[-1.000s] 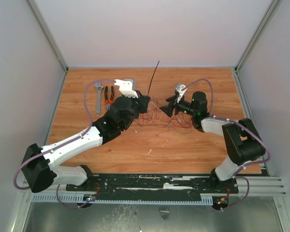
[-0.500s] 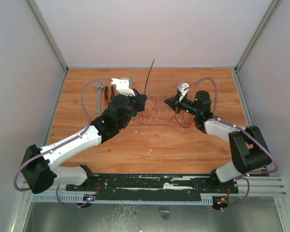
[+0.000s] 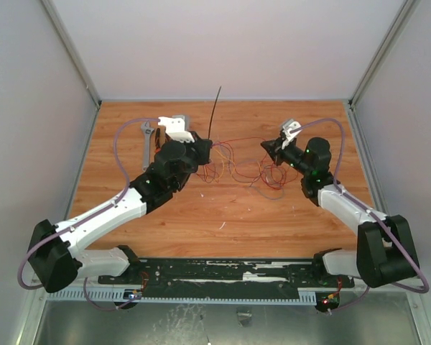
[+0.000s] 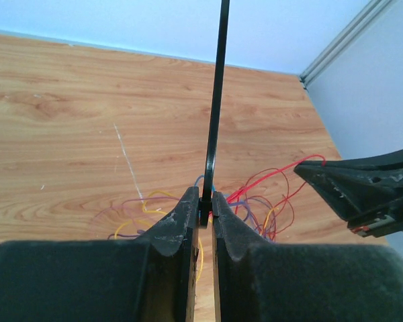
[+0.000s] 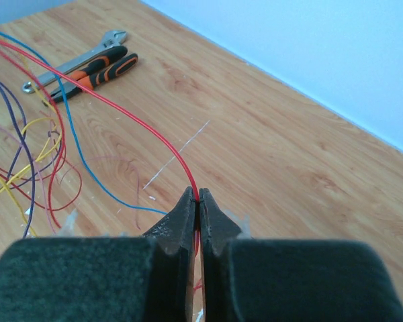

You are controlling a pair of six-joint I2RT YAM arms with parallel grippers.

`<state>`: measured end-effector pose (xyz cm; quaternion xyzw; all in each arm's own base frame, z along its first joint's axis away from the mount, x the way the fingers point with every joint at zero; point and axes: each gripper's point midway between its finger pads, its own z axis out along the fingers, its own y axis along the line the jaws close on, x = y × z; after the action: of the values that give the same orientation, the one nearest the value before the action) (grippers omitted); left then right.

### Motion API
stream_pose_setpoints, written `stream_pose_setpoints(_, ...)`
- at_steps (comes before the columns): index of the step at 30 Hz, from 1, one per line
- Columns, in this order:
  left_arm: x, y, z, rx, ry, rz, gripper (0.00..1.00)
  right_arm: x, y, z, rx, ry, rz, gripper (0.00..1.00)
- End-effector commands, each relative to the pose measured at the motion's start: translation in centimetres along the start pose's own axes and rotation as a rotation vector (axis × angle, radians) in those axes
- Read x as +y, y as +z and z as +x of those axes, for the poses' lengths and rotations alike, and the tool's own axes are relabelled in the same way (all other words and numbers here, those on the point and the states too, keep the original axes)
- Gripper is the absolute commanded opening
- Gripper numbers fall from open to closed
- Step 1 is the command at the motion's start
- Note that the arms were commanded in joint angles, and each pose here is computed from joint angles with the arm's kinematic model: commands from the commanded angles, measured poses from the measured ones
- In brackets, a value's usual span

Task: Zip-tie the wires
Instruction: Tie the cable at the center of the board.

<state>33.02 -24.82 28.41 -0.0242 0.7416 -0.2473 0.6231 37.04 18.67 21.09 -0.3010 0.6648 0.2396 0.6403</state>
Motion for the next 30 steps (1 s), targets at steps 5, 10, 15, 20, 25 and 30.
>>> stream_pose_setpoints(5, 1.2, -0.6, -1.1, -0.032, -0.019, -0.032, 0.0, -2.5, -2.1, -1.6, -0.04, 0.032, 0.112, 0.0)
stream_pose_setpoints(10, 1.7, -0.8, -1.2, -0.037, -0.024, -0.041, 0.0, -3.9, -3.1, -1.8, -0.053, 0.067, 0.155, 0.0)
stream_pose_setpoints(15, 2.0, -0.9, -1.3, -0.04, -0.027, -0.047, 0.0, -3.6, -3.2, -1.9, -0.057, 0.074, 0.128, 0.0)
stream_pose_setpoints(20, 1.9, -0.8, -1.1, -0.034, -0.029, -0.043, 0.0, -2.8, -2.8, -2.3, -0.062, 0.081, 0.071, 0.0)
stream_pose_setpoints(25, 2.1, -0.8, -0.9, -0.033, -0.03, -0.046, 0.0, -3.9, -3.1, -1.9, -0.051, 0.088, 0.141, 0.0)
stream_pose_setpoints(30, 2.3, -1.0, -0.9, -0.034, -0.034, -0.052, 0.0, -4.9, -3.7, -2.1, -0.065, 0.13, 0.208, 0.0)
